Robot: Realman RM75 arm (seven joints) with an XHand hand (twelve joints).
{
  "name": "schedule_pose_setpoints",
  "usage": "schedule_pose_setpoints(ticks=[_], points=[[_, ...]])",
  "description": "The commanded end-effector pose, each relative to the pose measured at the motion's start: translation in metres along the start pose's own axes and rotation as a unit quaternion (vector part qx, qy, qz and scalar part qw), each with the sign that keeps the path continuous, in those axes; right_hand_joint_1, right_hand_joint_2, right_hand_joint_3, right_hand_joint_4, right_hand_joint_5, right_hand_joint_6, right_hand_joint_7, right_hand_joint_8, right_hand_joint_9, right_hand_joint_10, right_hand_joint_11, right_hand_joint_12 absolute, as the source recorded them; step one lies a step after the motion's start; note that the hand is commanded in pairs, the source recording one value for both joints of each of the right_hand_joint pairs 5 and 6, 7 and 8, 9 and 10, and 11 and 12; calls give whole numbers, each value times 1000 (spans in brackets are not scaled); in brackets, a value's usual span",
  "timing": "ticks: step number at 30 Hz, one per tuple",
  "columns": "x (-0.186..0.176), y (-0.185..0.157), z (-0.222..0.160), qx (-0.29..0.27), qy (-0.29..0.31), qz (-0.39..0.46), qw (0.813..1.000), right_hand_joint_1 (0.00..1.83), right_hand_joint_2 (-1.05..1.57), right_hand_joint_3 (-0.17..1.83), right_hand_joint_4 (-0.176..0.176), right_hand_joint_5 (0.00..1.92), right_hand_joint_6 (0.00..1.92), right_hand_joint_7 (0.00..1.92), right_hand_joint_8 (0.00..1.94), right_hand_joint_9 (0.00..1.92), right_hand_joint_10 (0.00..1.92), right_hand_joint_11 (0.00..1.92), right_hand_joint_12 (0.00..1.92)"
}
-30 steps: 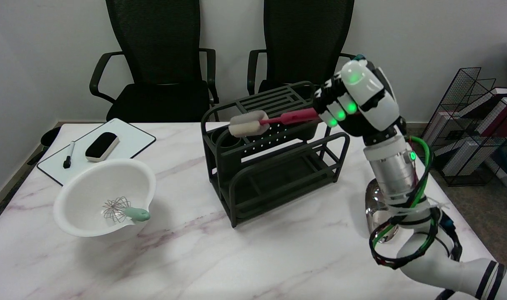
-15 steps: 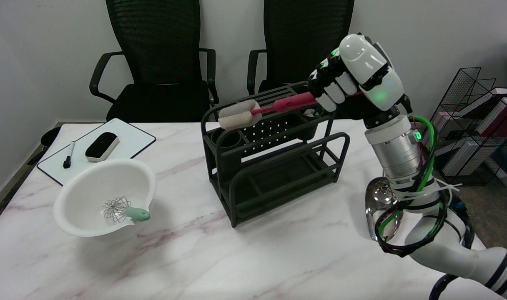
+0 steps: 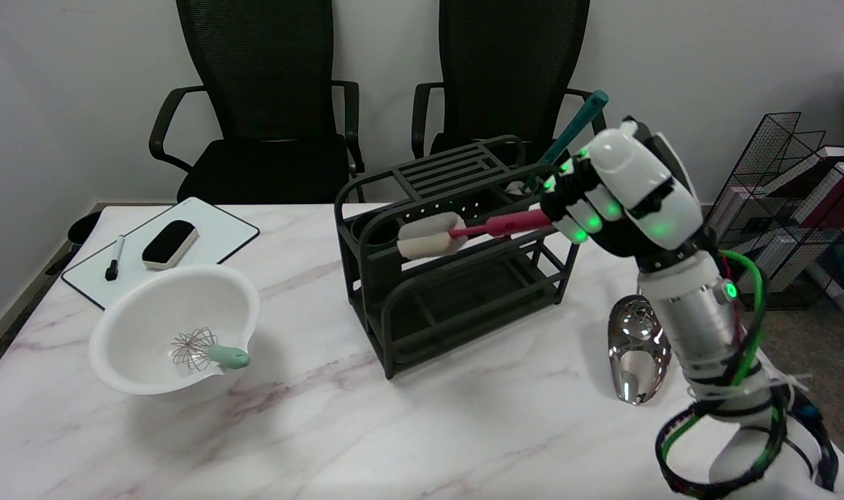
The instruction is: Pick up the pink sponge bottle brush.
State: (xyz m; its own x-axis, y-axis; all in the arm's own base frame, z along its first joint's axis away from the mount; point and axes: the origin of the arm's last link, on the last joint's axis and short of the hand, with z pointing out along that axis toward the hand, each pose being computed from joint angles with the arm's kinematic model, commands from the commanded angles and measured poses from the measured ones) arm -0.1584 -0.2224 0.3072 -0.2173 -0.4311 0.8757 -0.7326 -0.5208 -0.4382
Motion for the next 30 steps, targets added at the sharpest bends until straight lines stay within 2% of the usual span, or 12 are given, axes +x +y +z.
schedule_pose_setpoints(ticks=[1,5,14,24,30], points=[[-22,-41,-107,50,80,-103,990,1017,1571,905,0,1920,1920,1920,1920,1920,1920,1920,1920],[-22,-40,-128,43,112,-111,986,1017,1571,914,0,1920,1920,1920,1920,1920,1920,1920,1920],[-10,-42,-161,53,147,-116,981,1013,1571,939,0,1920,1920,1920,1920,1920,1920,1920,1920],[-16,-28,-174,24,144,-101,984,987,1571,983,0,1920,1920,1920,1920,1920,1920,1920,1920],[-1,-20,-188,5,166,-121,979,987,1571,988,0,1920,1920,1920,1920,1920,1920,1920,1920]])
